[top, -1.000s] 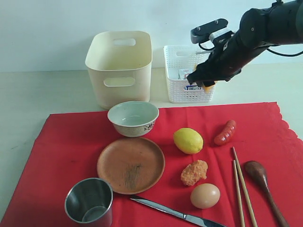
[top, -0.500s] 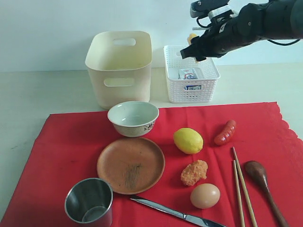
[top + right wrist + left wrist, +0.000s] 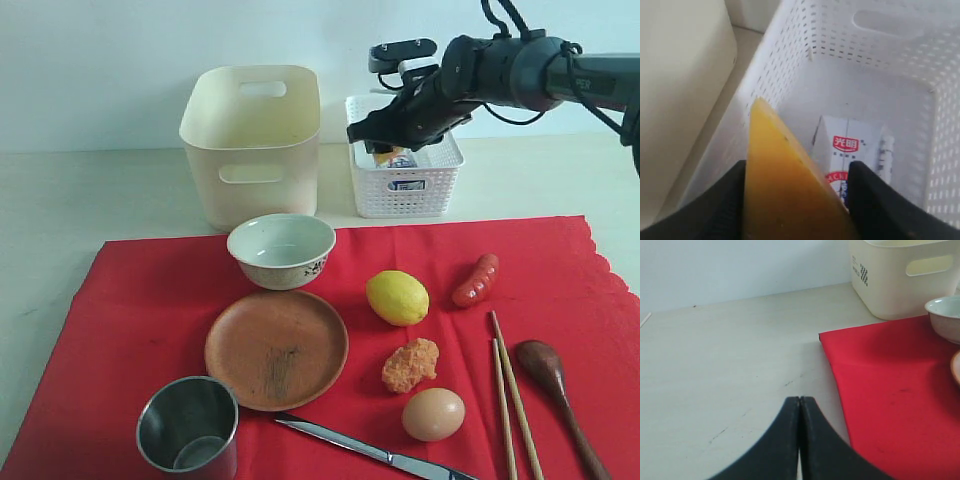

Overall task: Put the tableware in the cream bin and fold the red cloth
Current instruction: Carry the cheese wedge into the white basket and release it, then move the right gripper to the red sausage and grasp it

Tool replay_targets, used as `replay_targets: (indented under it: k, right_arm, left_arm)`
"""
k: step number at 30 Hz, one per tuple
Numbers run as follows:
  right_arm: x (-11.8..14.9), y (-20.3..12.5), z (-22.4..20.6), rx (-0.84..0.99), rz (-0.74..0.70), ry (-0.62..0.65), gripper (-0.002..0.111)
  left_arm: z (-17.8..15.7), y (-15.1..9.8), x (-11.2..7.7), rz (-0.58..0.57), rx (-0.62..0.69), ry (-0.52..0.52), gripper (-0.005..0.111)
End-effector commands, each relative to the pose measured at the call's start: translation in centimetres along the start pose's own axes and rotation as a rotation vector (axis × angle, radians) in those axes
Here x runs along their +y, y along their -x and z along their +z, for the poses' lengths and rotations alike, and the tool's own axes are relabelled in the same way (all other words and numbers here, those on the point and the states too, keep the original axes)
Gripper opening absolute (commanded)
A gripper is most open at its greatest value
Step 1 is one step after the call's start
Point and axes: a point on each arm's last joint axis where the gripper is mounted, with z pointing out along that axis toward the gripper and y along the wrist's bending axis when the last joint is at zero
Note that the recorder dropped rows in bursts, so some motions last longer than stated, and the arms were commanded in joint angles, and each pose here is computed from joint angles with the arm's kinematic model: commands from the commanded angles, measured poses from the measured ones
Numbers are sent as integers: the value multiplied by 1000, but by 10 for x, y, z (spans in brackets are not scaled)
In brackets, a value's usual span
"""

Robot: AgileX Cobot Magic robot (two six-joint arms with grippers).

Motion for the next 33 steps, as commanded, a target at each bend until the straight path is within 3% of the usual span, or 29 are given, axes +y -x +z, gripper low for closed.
replay_targets:
  k: [1,5,12,15,28,33]
  right_arm:
    - [3,0,3,3,46,60,2]
    - [4,-6,10,22,58,72,21]
    - [4,4,-6,19,35,70,67]
    - [4,12,-23,25,-16,53,77]
    - [0,30,-99,179,-102,-67,78]
    - [1,27,-126,213,-79,-84,72]
  left_arm:
    - [0,0,0,1,-6,-4,0]
    - [0,0,0,1,-6,-4,0]
    - [0,0,0,1,-6,-4,0]
    - [0,0,0,1,-6,-4,0]
    - [0,0,0,1,-6,-4,0]
    - [0,0,0,1,-6,-4,0]
